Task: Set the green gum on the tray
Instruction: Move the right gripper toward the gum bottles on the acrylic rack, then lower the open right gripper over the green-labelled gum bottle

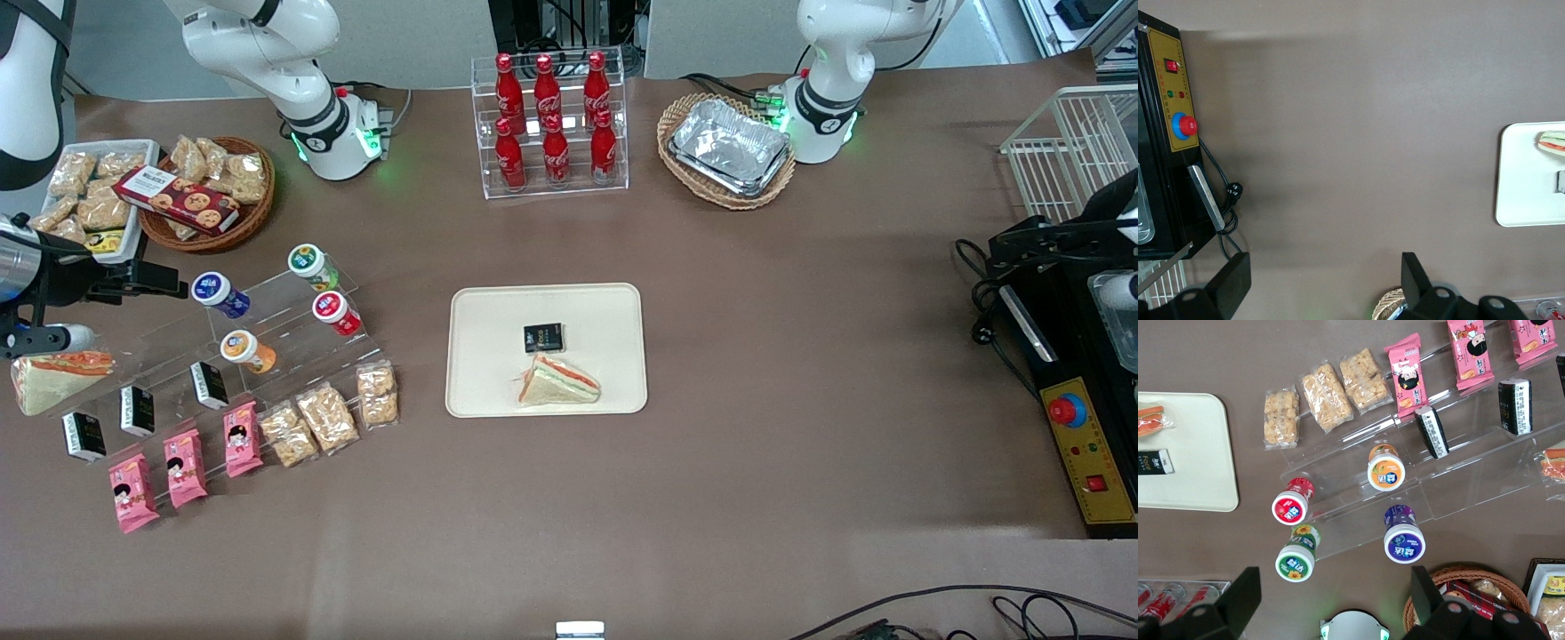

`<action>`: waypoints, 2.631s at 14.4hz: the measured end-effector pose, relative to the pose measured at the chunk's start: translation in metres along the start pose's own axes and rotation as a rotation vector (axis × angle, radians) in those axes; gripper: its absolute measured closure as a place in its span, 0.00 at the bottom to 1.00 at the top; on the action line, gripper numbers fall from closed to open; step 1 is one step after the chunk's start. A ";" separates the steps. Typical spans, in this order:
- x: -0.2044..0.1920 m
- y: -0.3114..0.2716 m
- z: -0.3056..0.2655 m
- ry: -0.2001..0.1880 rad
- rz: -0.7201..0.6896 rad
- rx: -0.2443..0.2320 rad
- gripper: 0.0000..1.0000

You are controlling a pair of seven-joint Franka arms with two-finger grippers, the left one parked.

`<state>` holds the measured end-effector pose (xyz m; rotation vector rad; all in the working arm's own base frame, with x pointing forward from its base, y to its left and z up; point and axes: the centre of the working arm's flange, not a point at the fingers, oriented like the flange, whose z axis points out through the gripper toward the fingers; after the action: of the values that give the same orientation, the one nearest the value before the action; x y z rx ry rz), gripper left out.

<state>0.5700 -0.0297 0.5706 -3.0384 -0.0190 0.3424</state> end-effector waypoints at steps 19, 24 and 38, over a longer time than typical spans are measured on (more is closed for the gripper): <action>-0.033 -0.002 -0.027 -0.017 -0.011 0.017 0.00; -0.068 -0.005 -0.040 0.006 -0.031 0.040 0.00; -0.111 -0.037 0.051 0.083 -0.052 0.026 0.00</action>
<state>0.4503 0.0087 0.5485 -3.0171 -0.0866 0.2102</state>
